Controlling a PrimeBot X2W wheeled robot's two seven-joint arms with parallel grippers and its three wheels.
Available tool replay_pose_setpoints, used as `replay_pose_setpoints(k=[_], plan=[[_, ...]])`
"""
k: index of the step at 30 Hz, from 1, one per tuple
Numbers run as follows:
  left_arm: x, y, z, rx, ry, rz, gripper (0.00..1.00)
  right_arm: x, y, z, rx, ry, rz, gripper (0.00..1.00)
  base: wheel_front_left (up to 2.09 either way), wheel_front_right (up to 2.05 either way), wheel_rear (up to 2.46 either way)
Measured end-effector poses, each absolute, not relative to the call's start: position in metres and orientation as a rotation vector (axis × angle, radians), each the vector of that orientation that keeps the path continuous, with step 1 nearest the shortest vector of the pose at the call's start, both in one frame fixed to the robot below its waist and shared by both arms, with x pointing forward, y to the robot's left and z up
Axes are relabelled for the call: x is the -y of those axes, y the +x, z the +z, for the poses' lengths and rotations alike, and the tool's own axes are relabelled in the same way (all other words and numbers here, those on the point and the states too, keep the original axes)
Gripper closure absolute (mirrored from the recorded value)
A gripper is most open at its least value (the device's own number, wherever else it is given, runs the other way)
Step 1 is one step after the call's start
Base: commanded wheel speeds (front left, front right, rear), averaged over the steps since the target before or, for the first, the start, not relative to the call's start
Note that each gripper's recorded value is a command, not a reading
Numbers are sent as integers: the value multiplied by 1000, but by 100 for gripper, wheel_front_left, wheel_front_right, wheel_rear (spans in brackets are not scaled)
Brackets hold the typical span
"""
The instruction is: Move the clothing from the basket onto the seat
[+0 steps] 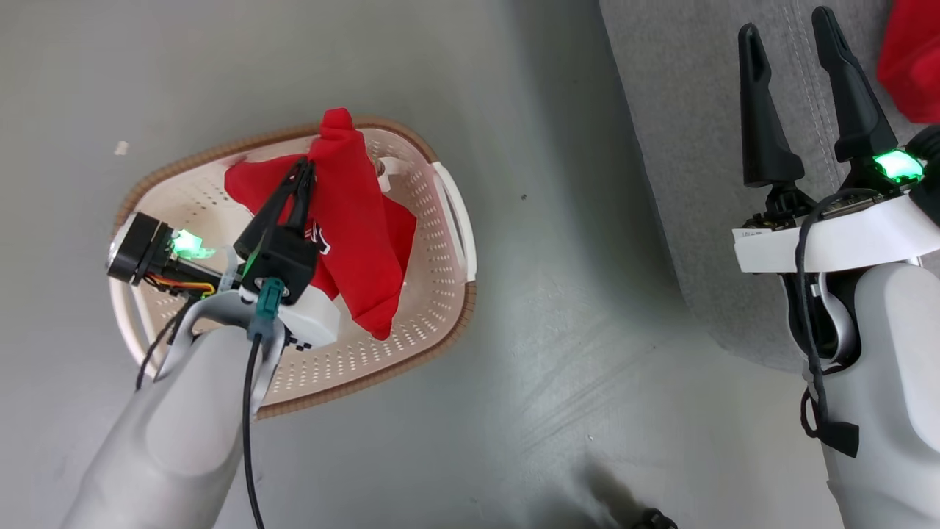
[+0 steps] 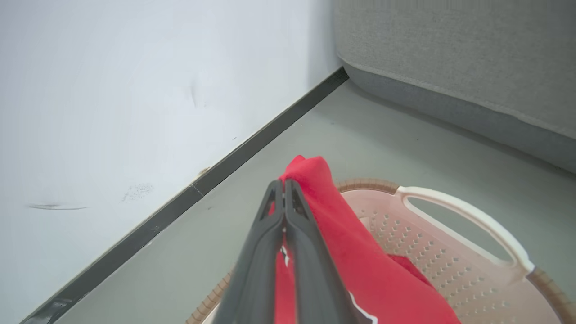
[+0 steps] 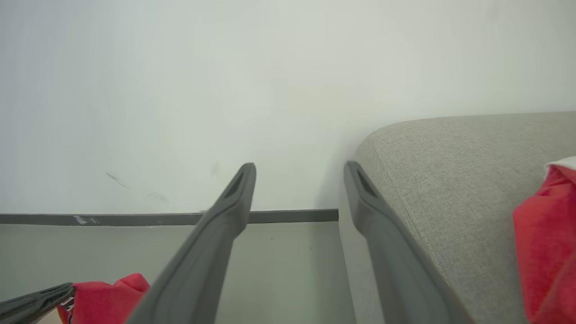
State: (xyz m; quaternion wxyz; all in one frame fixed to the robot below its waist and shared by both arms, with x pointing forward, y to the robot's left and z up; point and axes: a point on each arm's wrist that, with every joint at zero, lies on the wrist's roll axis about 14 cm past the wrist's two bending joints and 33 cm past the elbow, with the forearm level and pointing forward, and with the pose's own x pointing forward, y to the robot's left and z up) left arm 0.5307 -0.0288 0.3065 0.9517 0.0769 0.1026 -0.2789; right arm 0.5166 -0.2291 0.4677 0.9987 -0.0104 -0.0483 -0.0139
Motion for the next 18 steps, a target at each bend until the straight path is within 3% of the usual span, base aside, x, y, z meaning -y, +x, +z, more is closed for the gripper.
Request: replay_pose_setpoints(k=[18], plan=[[-6, 514, 421, 3, 111, -448, 100, 218, 503, 518, 199, -3, -7, 0, 0, 0, 0]])
